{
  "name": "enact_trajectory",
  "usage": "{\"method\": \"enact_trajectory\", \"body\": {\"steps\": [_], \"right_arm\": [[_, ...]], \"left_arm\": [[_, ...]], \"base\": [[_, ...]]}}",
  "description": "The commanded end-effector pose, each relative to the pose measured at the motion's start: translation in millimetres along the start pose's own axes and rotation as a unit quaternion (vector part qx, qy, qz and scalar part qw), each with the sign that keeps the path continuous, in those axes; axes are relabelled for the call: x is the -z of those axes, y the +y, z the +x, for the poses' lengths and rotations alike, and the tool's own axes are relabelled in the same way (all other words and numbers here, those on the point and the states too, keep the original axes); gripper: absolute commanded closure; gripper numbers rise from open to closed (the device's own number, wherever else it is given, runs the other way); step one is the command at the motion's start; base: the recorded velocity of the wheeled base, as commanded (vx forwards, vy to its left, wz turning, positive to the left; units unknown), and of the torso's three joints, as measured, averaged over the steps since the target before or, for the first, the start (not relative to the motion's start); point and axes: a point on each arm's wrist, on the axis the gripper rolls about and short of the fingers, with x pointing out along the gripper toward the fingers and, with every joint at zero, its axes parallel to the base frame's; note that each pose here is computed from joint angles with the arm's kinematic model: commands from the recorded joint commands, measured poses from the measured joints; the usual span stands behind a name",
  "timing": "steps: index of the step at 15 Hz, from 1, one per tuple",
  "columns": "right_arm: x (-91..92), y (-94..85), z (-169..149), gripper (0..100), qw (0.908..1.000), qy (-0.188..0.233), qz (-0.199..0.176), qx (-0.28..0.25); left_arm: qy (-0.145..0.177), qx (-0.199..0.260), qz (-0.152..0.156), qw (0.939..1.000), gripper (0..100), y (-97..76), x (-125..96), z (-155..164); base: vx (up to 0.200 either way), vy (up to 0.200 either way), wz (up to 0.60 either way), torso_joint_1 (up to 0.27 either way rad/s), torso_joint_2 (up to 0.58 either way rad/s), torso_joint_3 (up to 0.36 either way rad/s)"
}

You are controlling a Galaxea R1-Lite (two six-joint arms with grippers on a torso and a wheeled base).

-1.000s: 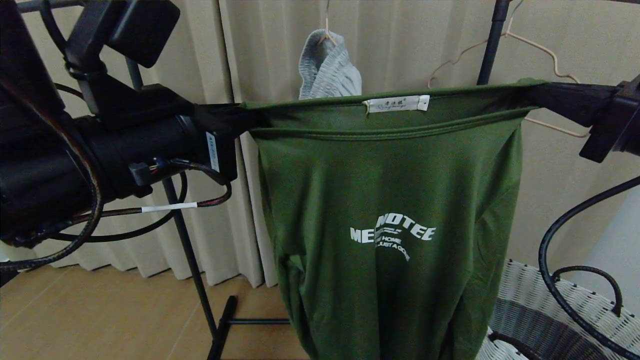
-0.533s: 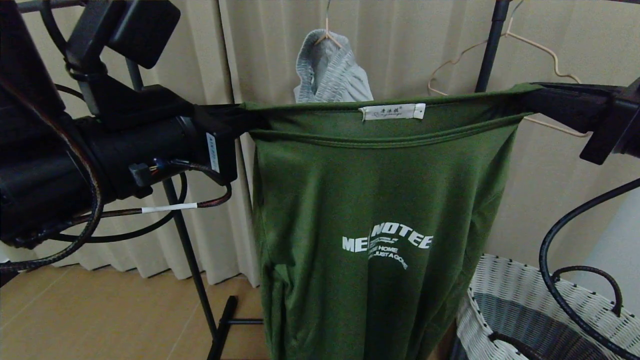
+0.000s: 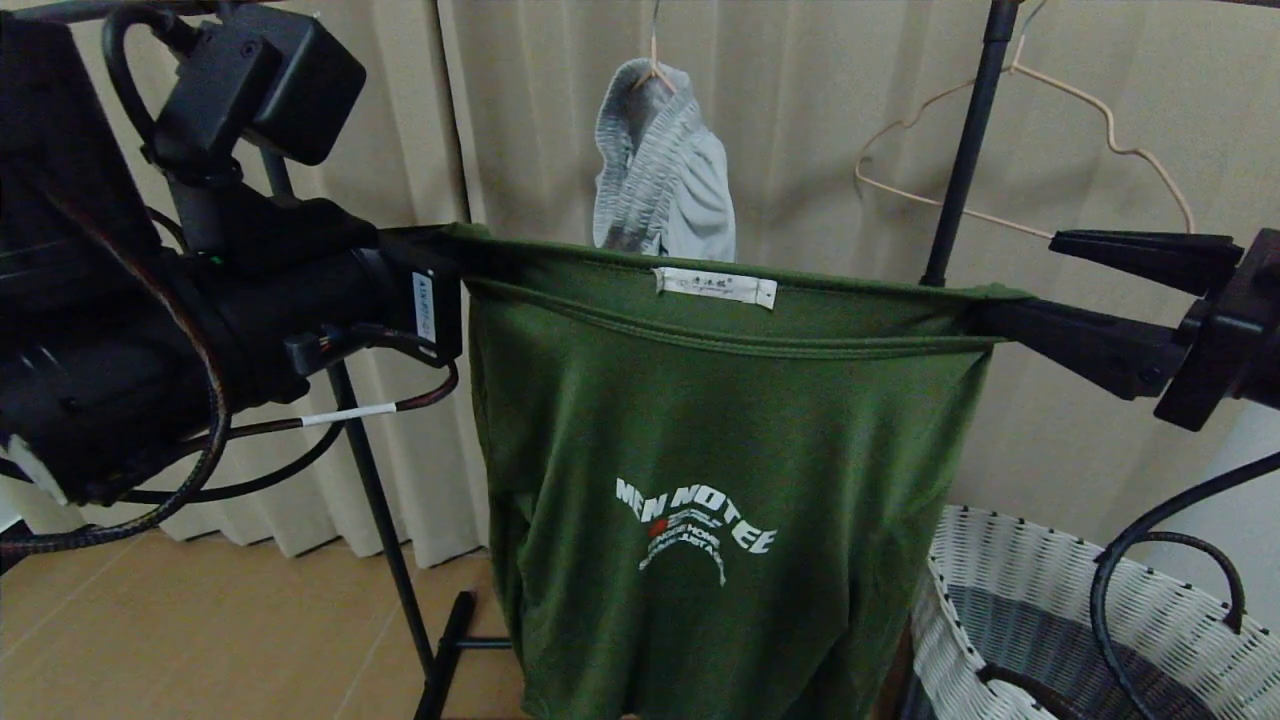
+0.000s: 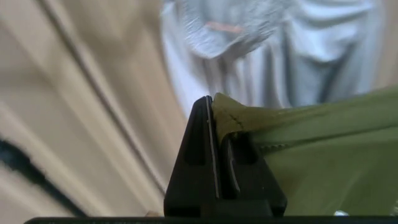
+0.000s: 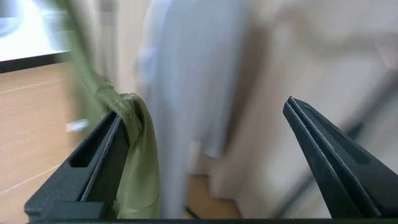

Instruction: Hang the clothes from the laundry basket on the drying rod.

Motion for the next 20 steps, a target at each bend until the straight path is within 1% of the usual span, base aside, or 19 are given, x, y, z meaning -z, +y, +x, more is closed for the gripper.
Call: {"method": "enact_trajectory", "body": {"steps": [1, 3, 6, 8, 9, 10, 11, 12, 13, 14, 15, 16, 17, 18, 19, 20], "right_arm": [[1.0, 4.6, -11, 0, 0.9993, -0.010, -0.002, -0.036], [5.0, 7.3, -18, 0, 0.9983, -0.011, -0.002, -0.057], [9.9, 7.6, -19, 0, 0.9984, -0.003, -0.001, -0.056], [13.1, 7.6, -20, 0, 0.9986, 0.002, -0.003, -0.053], [16.5, 4.6, -21, 0, 0.9990, 0.011, -0.012, -0.042], [22.8, -3.1, -23, 0, 0.9994, 0.023, -0.025, -0.011], [25.9, -7.4, -24, 0, 0.9990, 0.030, -0.032, 0.007], [35.4, -17.7, -29, 0, 0.9961, 0.049, -0.049, 0.053], [44.3, -21.3, -31, 0, 0.9937, 0.064, -0.055, 0.073], [48.2, -22.9, -32, 0, 0.9924, 0.071, -0.055, 0.084], [51.4, -26.1, -35, 0, 0.9891, 0.080, -0.058, 0.109], [52.1, -29.2, -40, 0, 0.9848, 0.082, -0.070, 0.136], [50.6, -30.2, -41, 0, 0.9841, 0.075, -0.076, 0.142], [50.0, -31.6, -42, 0, 0.9834, 0.069, -0.078, 0.149], [53.0, -32.6, -42, 0, 0.9830, 0.060, -0.081, 0.154], [56.5, -32.6, -42, 0, 0.9831, 0.061, -0.079, 0.154]], "left_arm": [[0.018, -0.021, 0.002, 0.9996, 100, 5.6, 9, 8], [0.025, -0.019, 0.004, 0.9995, 100, 4.8, 13, 6], [0.034, -0.018, 0.006, 0.9993, 100, 4.5, 18, 3], [0.039, -0.017, 0.009, 0.9991, 100, 5.1, 23, -5], [0.041, -0.020, 0.011, 0.9989, 100, 7.8, 26, -17], [0.045, -0.027, 0.016, 0.9985, 100, 12.8, 31, -31], [0.047, -0.031, 0.017, 0.9983, 100, 15.0, 35, -39], [0.054, -0.042, 0.014, 0.9976, 100, 21.4, 49, -67], [0.067, -0.059, 0.010, 0.9959, 100, 27.5, 65, -87], [0.071, -0.063, 0.006, 0.9955, 100, 30.2, 73, -98], [0.072, -0.059, -0.004, 0.9957, 100, 33.1, 85, -116], [0.070, -0.050, -0.020, 0.9961, 100, 35.2, 99, -136], [0.071, -0.052, -0.027, 0.9957, 100, 35.8, 107, -145], [0.070, -0.054, -0.036, 0.9954, 100, 36.0, 111, -151], [0.066, -0.073, -0.039, 0.9944, 100, 41.7, 109, -153], [0.065, -0.085, -0.039, 0.9935, 100, 44.6, 108, -153]], "base": [[0.000, 0.000, 0.00, 0.000, 0.00, 0.000], [0.000, 0.000, 0.00, 0.000, 0.00, 0.000], [0.000, 0.000, 0.00, 0.000, 0.00, 0.000], [0.000, 0.000, 0.00, 0.000, 0.00, 0.000], [0.000, 0.000, 0.00, 0.000, 0.00, 0.000], [0.000, 0.000, 0.00, 0.000, 0.00, 0.000], [0.000, 0.000, 0.00, 0.000, 0.00, 0.000], [0.000, 0.000, 0.00, 0.000, 0.00, 0.000], [0.000, 0.000, 0.00, 0.000, 0.00, 0.000], [0.000, 0.000, 0.00, 0.000, 0.00, 0.000], [0.000, 0.000, 0.00, 0.000, 0.00, 0.000], [0.000, 0.000, 0.00, 0.000, 0.00, 0.000], [0.000, 0.000, 0.00, 0.000, 0.00, 0.000], [0.000, 0.000, 0.00, 0.000, 0.00, 0.000], [0.000, 0.000, 0.00, 0.000, 0.00, 0.000], [0.000, 0.000, 0.00, 0.000, 0.00, 0.000]]}}
